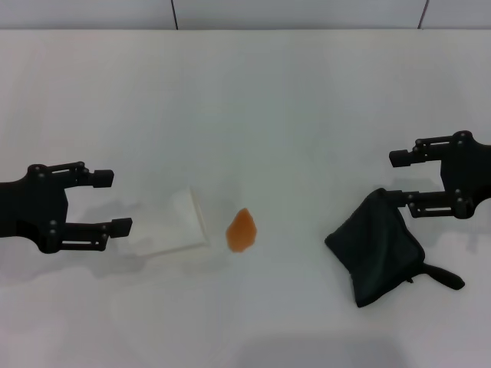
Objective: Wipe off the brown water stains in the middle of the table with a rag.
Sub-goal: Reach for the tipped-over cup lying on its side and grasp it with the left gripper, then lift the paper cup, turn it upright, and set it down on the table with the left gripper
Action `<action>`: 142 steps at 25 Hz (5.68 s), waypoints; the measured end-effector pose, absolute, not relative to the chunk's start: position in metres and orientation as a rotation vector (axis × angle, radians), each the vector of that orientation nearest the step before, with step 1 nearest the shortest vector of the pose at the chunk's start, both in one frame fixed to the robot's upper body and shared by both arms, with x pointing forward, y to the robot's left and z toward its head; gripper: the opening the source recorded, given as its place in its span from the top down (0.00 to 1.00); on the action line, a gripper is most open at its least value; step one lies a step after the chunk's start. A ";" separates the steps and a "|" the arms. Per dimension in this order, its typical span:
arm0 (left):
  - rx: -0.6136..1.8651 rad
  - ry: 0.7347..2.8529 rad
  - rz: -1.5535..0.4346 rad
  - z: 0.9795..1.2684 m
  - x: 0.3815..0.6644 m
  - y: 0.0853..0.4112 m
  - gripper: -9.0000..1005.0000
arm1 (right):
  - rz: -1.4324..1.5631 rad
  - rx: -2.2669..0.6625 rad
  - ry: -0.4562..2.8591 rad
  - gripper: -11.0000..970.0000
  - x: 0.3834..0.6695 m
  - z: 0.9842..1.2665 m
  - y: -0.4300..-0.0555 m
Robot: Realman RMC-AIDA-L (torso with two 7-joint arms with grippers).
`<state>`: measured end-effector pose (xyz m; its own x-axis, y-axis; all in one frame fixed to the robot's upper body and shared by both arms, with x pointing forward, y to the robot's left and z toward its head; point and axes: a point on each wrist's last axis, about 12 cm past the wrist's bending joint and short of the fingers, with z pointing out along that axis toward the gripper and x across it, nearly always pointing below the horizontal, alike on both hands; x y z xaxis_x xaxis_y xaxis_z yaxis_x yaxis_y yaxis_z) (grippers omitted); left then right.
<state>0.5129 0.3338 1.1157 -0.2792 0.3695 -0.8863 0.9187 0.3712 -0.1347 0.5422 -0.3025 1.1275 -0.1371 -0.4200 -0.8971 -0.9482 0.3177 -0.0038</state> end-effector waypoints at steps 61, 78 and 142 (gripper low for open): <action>1.764 2.218 -0.488 1.177 0.586 0.236 0.13 | 0.781 -1.279 1.653 0.37 0.548 1.131 -0.284; 1.861 2.280 -0.385 1.161 0.593 0.209 0.14 | 0.803 -1.303 1.650 0.37 0.545 1.128 -0.279; 1.004 1.680 -0.613 1.055 0.545 0.274 0.31 | 0.765 -1.324 1.645 0.39 0.558 1.128 -0.266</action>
<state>0.5450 0.2743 1.0554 -0.1115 0.3206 -0.9406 0.8513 0.5191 0.0760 0.5581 -0.2663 1.1276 -0.0600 -0.4354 -0.8982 -0.9675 0.2469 -0.0550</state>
